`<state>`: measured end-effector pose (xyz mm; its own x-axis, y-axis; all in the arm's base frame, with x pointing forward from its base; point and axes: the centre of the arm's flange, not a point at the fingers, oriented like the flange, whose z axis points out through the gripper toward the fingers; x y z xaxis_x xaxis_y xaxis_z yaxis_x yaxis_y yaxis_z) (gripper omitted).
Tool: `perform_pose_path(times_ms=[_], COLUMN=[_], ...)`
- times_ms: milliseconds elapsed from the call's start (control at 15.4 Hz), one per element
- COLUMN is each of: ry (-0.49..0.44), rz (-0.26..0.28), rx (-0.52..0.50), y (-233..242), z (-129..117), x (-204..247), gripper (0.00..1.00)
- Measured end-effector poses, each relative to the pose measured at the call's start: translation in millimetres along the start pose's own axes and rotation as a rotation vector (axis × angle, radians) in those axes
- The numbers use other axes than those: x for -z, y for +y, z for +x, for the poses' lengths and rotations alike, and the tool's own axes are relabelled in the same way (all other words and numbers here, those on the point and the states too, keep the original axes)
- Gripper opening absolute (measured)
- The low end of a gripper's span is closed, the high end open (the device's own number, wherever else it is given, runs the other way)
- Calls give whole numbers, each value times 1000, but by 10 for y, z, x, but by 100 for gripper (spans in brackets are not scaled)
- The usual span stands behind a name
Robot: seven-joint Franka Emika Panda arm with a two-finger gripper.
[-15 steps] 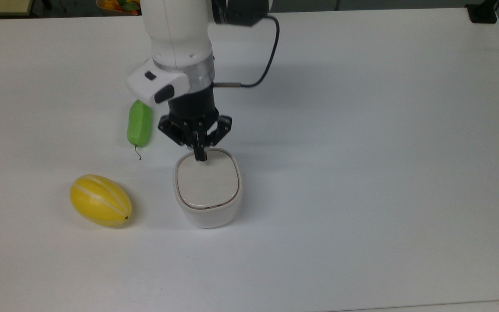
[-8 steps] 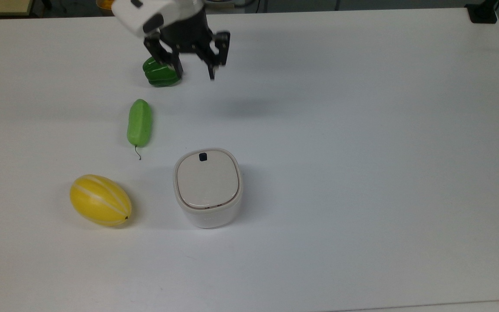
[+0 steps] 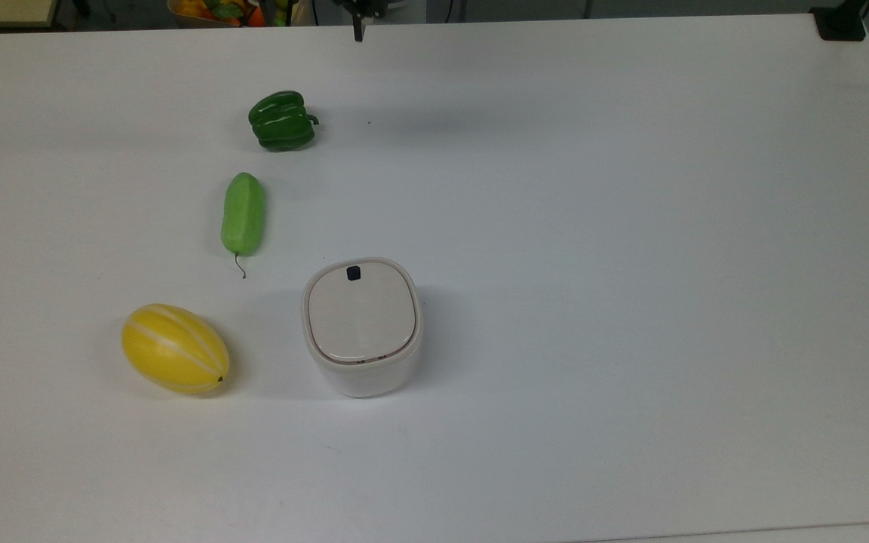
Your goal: Close garbage bin
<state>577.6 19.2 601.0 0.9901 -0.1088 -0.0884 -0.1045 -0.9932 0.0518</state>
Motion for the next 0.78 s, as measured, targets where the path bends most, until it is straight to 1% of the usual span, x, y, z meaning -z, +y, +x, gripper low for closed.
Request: perform_pose_path(times_ms=[259, 324, 453, 777], ry=[-14, -6, 1, 7], rz=[6, 11, 15, 18], rx=[-1, -8, -15, -27], y=[150, 296, 441, 523], z=[-141, -157, -179, -194], x=[82, 124, 166, 208], gripper=[100, 100, 100, 100])
